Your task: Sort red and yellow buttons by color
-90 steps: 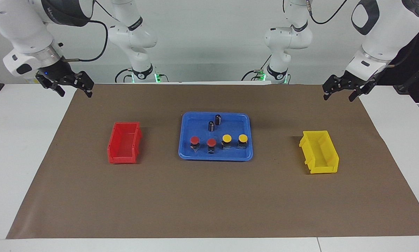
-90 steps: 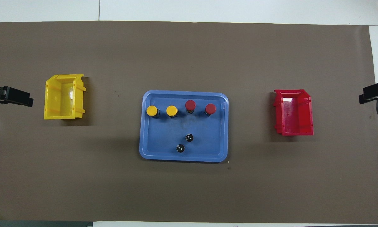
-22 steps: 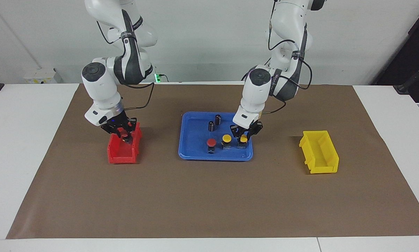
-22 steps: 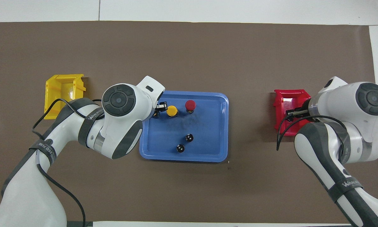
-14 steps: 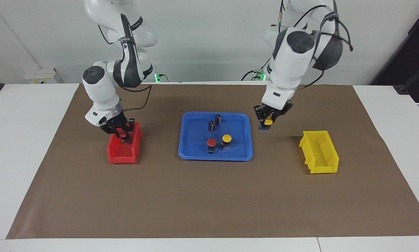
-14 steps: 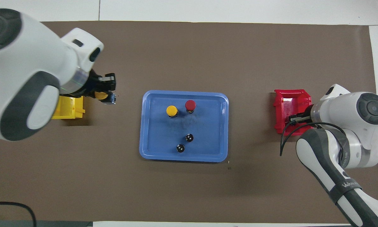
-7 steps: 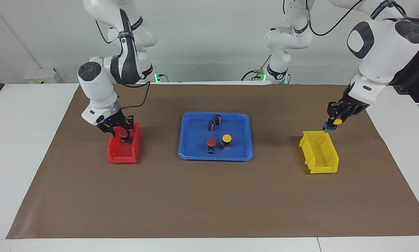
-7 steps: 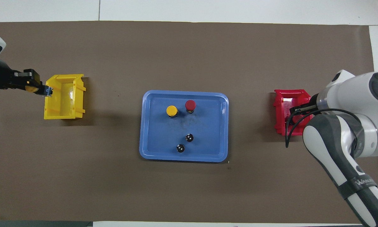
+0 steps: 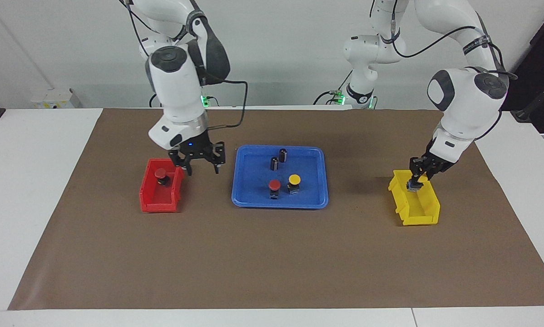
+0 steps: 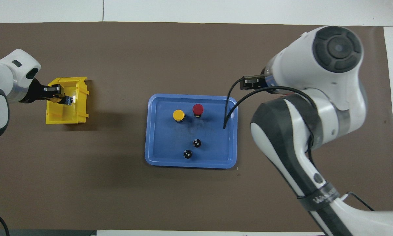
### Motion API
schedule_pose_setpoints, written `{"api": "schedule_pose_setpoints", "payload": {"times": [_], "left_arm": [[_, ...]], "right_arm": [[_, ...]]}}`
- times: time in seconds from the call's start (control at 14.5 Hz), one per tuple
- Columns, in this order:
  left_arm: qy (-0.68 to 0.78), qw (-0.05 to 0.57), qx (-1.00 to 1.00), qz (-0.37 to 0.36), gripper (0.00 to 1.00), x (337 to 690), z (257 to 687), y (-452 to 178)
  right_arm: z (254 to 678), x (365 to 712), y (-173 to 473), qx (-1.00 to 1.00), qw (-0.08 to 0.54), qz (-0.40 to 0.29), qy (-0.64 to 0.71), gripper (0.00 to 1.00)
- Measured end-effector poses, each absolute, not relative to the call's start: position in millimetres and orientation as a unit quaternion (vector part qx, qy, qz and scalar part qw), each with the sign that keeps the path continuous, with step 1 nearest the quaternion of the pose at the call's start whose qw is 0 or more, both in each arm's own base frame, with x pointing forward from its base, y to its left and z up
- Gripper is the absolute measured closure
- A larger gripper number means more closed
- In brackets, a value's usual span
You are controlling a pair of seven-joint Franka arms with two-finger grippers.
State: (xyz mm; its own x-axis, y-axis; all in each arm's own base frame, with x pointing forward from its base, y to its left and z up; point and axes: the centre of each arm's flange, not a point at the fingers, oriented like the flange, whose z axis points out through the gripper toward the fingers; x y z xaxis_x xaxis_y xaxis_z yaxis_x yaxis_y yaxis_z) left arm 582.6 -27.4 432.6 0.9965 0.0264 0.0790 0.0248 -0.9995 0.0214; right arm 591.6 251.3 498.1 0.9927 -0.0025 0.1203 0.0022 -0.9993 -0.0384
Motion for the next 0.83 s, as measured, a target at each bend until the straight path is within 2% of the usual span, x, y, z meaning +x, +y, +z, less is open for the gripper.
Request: {"api": "schedule_pose_setpoints", "payload": {"times": [0.34,0.48,0.83], "left_arm": [[0.022,0.006,0.999,0.04,0.59,590.1,386.6,-16.0],[0.023,0.005,0.999,0.039,0.59,588.9,376.1,-15.0],[0.013,0.004,1.0,0.025,0.59,581.2,362.1,-14.7]], "right_arm": [[414.9,587.4,368.6,-0.997,0.019,-0.07,0.027,0.22],[392.1,587.6,379.2,-0.997,0.016,-0.066,0.026,0.24],[374.7,587.5,376.4,-0.997,0.019,-0.07,0.026,0.29]]}}
